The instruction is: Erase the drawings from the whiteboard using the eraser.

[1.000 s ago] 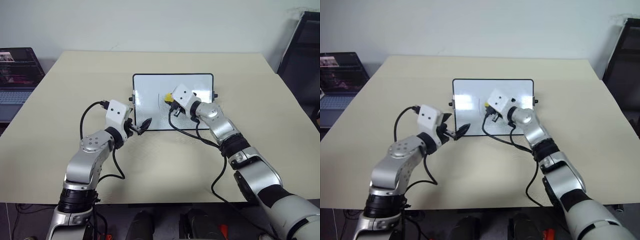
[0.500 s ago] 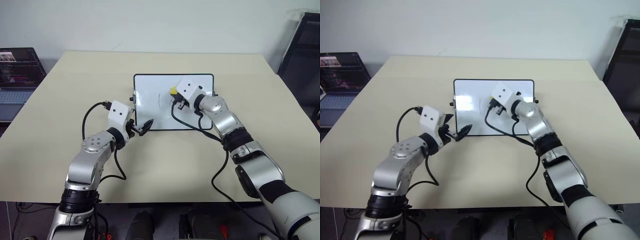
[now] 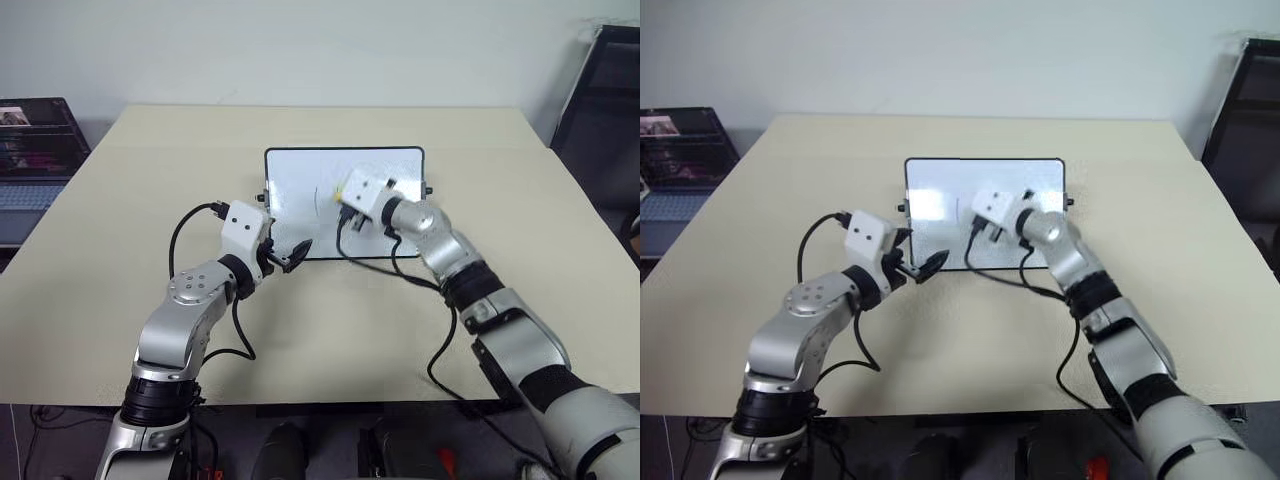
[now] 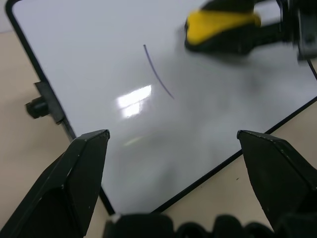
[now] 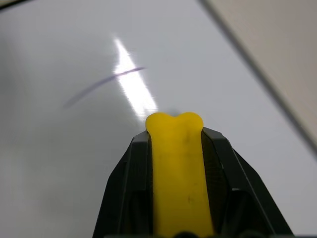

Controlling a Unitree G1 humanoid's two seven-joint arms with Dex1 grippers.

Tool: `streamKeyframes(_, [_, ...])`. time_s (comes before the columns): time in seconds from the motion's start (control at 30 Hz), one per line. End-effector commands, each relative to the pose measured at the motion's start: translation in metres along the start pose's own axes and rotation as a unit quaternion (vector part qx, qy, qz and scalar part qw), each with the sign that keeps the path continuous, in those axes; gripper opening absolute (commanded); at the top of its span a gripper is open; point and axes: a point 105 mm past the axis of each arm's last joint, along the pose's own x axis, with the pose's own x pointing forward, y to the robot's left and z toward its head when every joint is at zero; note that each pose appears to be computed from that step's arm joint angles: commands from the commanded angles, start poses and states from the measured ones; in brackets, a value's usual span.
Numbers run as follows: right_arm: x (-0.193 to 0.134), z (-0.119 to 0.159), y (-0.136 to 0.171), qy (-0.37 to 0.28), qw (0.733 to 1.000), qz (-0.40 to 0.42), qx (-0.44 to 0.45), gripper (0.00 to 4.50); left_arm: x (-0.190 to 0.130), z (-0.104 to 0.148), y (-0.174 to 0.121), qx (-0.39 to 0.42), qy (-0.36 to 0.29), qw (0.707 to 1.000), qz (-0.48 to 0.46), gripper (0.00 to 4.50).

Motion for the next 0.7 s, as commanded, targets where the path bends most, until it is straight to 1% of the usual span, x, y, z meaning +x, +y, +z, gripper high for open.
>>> streamKeyframes(0.03, [-0.001,-0.009,-0.01,0.012,0.999,-0.029,0.021,1.0,-0.003,0.015,-0.006,0.011,-0.028,1.0,-0.005,4.5])
streamKeyframes(0.1, [-0.001,-0.011,-0.008,0.014,0.999,-0.02,0.024,1.0,-0.003,0.015,-0.008,0.01,-0.027,1.0,-0.008,4.5])
streamKeyframes(0.23, [-0.004,-0.018,0.024,0.027,0.996,0.079,0.015,1.0,-0.003,0.014,-0.009,0.009,-0.027,1.0,-0.008,4.5])
streamKeyframes(0.33, [-0.009,-0.024,0.04,0.039,0.992,0.124,0.005,1.0,-0.003,0.014,-0.008,0.008,-0.027,1.0,-0.008,4.5])
streamKeyframes(0.47, [-0.013,-0.025,0.047,0.042,0.989,0.142,-0.02,1.0,-0.002,0.015,-0.008,0.008,-0.027,1.0,-0.009,4.5])
streamKeyframes(0.7, [-0.016,-0.022,0.045,0.038,0.988,0.139,-0.058,1.0,-0.002,0.017,-0.01,0.008,-0.029,1.0,-0.011,4.5])
